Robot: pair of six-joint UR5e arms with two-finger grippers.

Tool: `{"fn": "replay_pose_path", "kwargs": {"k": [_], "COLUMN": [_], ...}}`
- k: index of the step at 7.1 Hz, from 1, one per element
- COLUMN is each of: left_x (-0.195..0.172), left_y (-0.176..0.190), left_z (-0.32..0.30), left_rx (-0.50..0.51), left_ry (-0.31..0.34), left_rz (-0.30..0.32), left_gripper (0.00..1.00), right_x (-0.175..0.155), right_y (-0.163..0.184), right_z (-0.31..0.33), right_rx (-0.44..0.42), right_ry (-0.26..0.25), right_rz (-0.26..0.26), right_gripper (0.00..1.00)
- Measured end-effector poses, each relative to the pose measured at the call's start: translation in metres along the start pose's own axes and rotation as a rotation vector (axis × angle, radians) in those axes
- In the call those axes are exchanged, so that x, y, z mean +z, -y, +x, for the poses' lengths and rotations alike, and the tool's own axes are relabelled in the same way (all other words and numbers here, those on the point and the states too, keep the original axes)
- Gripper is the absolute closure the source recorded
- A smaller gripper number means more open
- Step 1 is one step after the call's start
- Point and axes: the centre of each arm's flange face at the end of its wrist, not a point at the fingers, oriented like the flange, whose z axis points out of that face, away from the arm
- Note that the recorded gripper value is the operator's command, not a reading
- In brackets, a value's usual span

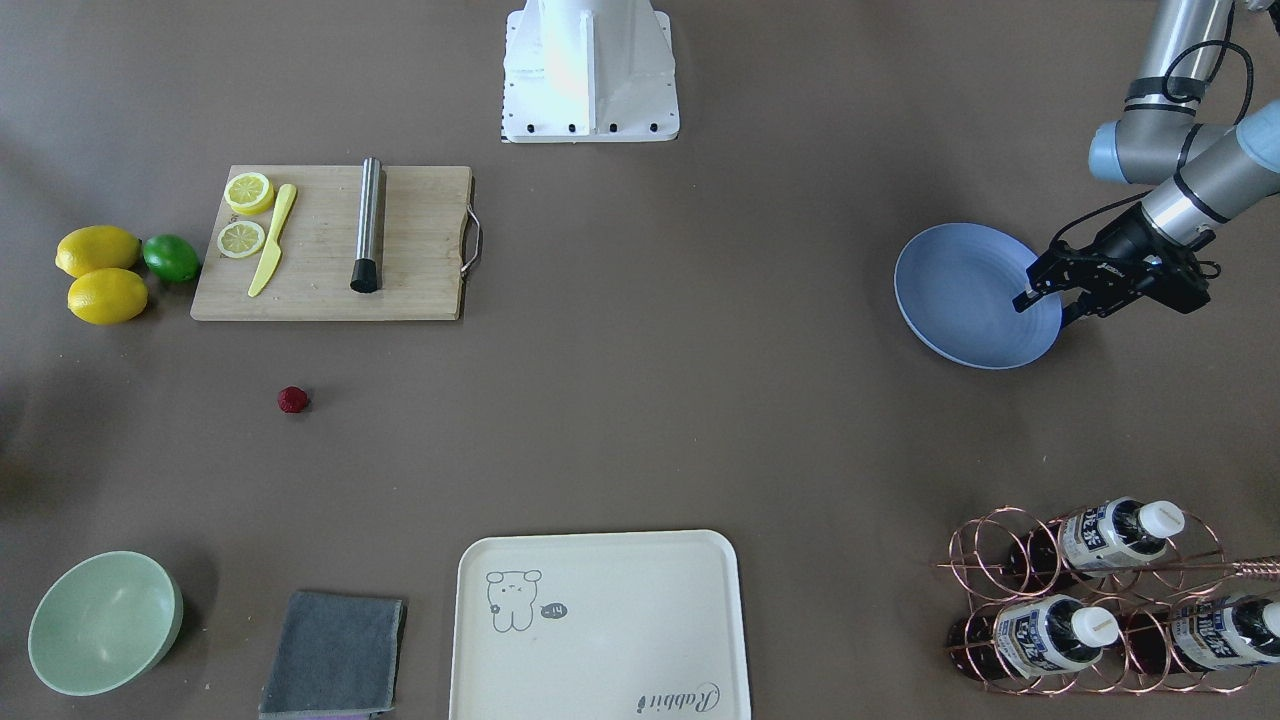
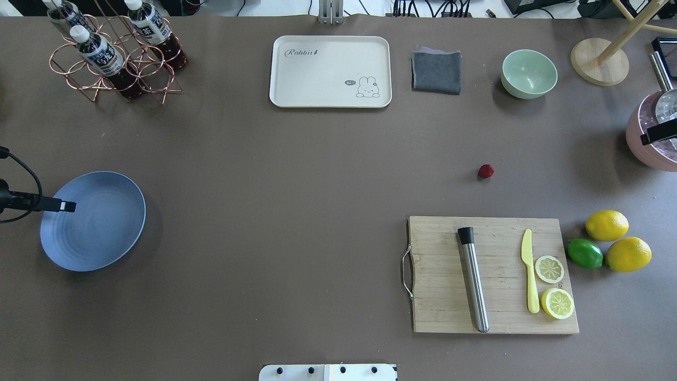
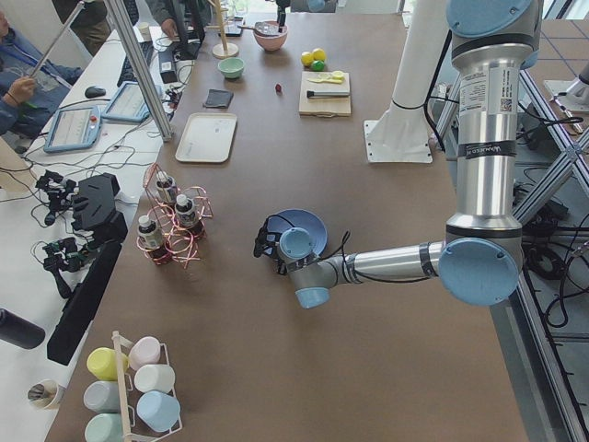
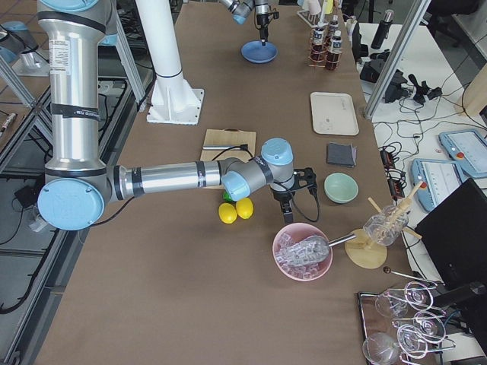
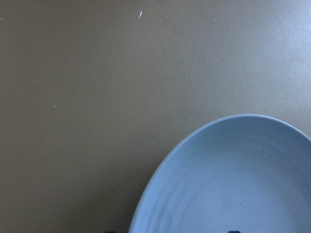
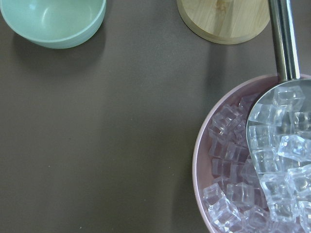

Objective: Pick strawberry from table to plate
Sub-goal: 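Reach the left gripper to the rim of the light blue plate and grip it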

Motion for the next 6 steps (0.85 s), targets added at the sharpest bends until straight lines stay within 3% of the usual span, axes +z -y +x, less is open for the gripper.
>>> {"fn": "replay_pose_path", "kwargs": {"k": [2,6], "left_x": [-0.0024,0.0], "left_y": [-0.0067,-0.0009], "left_z": [-0.005,0.0036], "left_rx": [0.015,0.021], "left_ry": [0.007,-0.004], "left_rz": [-0.005,-0.002], "left_gripper": [0.98,1.0], "right_x": [0.0004,0.0007], "right_y": [-0.0002,-0.0003], "right_z": [0.0005,0.0008], "right_rx": [0.003,0.002], "right_ry": [-0.001,-0.002], "right_rz": [-0.001,-0.002], "right_gripper": [0.0,0.0]}}
